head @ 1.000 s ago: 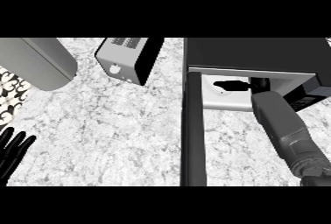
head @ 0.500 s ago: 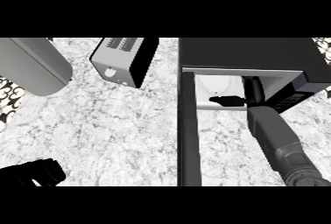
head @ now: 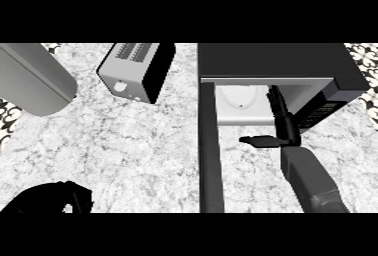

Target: Pick up the milk, place it into the microwave and close the microwave

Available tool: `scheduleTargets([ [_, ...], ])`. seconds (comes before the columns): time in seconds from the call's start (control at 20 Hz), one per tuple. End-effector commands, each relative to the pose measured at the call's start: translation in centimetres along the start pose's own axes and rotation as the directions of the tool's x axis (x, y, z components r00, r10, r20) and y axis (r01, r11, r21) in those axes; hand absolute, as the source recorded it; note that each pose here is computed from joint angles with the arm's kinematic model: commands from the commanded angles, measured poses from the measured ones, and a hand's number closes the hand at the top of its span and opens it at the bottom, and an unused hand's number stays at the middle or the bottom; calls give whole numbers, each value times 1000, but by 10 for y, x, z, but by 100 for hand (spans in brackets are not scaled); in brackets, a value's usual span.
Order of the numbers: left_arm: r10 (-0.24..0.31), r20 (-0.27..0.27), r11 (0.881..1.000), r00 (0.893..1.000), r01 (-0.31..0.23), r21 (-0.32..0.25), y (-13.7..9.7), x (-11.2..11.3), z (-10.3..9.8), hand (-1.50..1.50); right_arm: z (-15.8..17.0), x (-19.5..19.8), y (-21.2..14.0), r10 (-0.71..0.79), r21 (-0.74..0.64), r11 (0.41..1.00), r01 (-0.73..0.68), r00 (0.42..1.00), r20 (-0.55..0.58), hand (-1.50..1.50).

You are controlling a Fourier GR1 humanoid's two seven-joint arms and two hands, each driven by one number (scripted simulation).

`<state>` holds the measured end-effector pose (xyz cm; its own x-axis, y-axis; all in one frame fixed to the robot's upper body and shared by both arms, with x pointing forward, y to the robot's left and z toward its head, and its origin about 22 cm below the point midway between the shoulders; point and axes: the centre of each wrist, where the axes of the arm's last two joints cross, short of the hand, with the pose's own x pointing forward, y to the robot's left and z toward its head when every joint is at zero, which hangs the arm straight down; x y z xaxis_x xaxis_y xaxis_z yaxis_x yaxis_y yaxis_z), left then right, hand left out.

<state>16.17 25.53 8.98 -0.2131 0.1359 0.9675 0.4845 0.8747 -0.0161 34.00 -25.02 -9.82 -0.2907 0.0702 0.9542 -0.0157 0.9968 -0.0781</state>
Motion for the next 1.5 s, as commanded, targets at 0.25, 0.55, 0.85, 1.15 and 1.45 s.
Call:
scheduleTargets([
  [0.25,-48,-7,991,999,47,-124,-29,-3,-25,150,87,-20,-45,-8,-17,1000,7,999,-50,-150],
  [0.55,-87,-10,980,996,84,-183,-53,-19,-67,150,128,-10,-59,15,-75,997,-18,999,-38,-150],
  [0.85,-143,-35,945,989,126,-303,-82,-67,-104,150,176,14,-94,22,-57,998,-24,999,-29,-150],
  [1.15,-246,-119,910,962,187,-370,-131,-119,-110,150,209,40,-100,49,-30,998,-48,999,23,-150],
  [1.45,-317,-81,898,945,272,-346,-149,-155,-121,150,214,82,-98,13,32,999,-16,996,93,-150],
])
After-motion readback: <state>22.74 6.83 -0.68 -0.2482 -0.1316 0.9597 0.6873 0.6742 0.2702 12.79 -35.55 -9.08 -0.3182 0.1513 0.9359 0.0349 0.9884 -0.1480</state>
